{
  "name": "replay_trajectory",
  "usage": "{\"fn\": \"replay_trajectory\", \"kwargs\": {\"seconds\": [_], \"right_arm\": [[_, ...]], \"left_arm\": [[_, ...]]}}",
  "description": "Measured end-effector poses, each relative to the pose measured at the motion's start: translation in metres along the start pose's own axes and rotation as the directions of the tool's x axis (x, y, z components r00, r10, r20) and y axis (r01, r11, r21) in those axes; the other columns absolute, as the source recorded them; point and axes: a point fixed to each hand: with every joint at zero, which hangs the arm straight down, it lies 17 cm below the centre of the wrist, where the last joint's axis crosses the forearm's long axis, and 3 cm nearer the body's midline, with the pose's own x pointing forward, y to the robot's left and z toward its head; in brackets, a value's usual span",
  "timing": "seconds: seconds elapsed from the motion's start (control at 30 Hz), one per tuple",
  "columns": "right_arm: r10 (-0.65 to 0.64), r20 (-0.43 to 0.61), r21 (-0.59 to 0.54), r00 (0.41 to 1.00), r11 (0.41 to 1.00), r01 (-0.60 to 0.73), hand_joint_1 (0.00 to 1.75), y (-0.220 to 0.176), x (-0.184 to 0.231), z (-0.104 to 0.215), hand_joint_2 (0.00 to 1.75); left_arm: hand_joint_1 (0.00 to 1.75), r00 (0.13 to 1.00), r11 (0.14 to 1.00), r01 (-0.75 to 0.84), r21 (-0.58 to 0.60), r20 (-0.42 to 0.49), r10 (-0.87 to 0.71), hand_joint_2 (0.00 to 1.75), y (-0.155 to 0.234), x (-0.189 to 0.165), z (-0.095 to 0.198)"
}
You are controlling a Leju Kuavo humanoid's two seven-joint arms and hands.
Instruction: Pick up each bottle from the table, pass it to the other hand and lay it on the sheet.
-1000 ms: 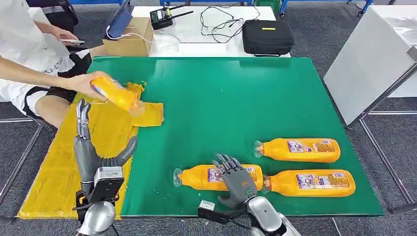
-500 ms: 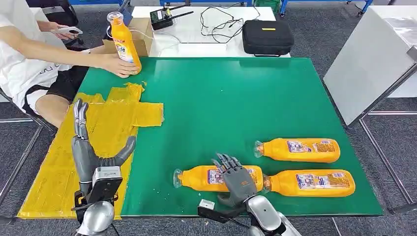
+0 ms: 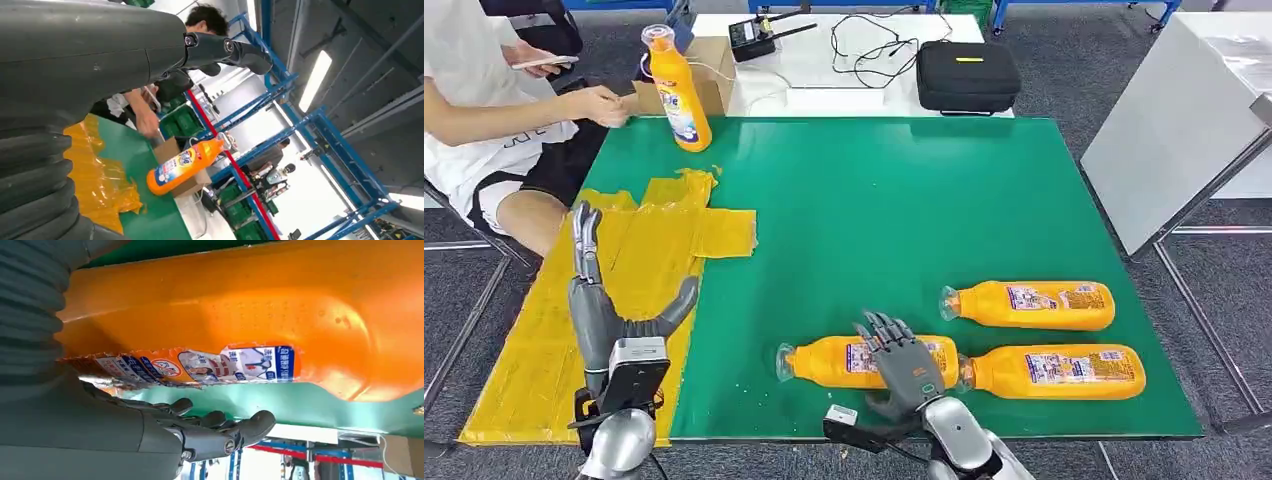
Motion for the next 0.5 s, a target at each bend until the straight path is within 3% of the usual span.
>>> {"fn": "replay_trajectory", "kwargs": {"seconds": [0.4, 0.5], "right_arm": [[0.059, -0.052, 0.016, 0.997, 0.998, -0.058, 0.0, 0.002, -0.014, 0.0, 1.75], [0.146, -0.12, 0.064, 0.982, 0.988, -0.139, 0.0, 0.007, -0.036, -0.004, 1.75]], "left_arm": [[0.0, 1.0, 1.0, 0.006, -0.003, -0.009, -0.006, 1.75, 0.0, -0.002, 0.001], [0.0, 0.999, 0.999, -0.037, 0.031, -0.037, 0.038, 1.75, 0.004, -0.005, 0.0]]}}
